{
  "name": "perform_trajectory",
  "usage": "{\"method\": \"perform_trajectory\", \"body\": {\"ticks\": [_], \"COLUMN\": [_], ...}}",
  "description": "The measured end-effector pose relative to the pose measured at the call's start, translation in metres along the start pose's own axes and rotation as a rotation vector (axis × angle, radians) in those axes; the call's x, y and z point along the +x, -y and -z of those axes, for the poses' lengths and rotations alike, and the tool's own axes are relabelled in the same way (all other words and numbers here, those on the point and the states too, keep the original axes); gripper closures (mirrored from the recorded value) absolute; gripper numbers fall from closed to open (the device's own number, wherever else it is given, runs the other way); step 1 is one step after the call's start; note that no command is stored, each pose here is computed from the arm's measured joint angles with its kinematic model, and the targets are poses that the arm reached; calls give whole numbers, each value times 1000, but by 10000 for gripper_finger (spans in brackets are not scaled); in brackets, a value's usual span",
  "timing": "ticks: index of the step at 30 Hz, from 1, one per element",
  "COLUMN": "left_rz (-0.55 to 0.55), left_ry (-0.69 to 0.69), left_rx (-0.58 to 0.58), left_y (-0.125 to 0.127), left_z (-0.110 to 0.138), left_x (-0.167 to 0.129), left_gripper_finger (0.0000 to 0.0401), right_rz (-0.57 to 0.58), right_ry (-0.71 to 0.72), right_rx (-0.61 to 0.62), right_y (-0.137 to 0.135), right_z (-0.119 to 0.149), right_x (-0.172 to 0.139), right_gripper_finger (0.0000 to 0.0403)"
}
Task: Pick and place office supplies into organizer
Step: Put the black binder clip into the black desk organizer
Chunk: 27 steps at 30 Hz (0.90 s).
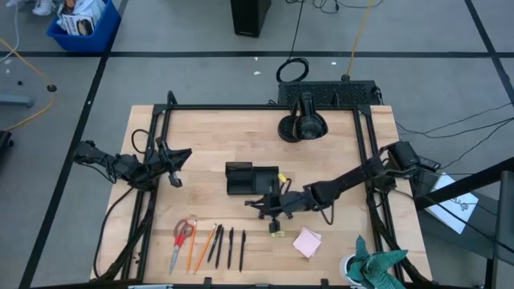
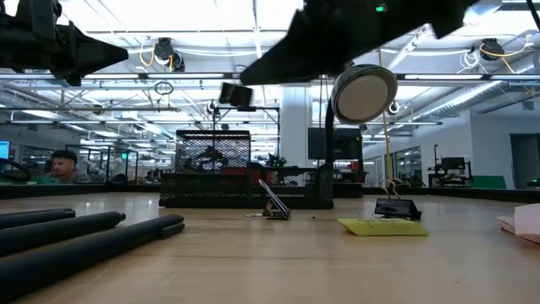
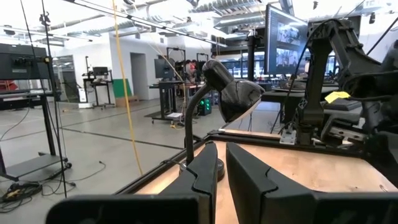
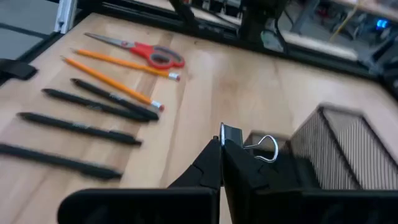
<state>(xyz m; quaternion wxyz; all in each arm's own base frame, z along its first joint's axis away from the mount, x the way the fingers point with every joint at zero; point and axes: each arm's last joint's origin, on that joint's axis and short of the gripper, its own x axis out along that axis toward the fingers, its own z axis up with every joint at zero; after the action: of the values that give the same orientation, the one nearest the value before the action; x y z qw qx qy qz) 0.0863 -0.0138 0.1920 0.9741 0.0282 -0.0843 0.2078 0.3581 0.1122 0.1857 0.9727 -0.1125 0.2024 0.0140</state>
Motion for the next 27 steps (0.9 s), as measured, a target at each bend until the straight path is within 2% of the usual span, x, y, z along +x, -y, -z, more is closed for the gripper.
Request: {"method": "perform_trajectory", "body": {"ticks": [4, 11, 18, 27], "left_rz": [0, -10, -11, -11], "left_ry": [-1, -3, -3, -3], "left_rx": [1, 11, 11, 29], "left_y": [0, 0, 0, 0], "left_z": [0, 0, 0, 0], "left_x": [0, 0, 0, 0], "left_gripper_finger": [359, 359, 359, 359], "right_rz": [30, 79, 160, 230], "right_ry": [18, 9, -18, -68], "right_rx": [-34, -71, -168, -176], "right_y": [11, 25, 24, 32], "right_z": [-4, 14, 36, 47], "right_x": [8, 30, 49, 56], "right_gripper_finger": [402, 402, 403, 403]}}
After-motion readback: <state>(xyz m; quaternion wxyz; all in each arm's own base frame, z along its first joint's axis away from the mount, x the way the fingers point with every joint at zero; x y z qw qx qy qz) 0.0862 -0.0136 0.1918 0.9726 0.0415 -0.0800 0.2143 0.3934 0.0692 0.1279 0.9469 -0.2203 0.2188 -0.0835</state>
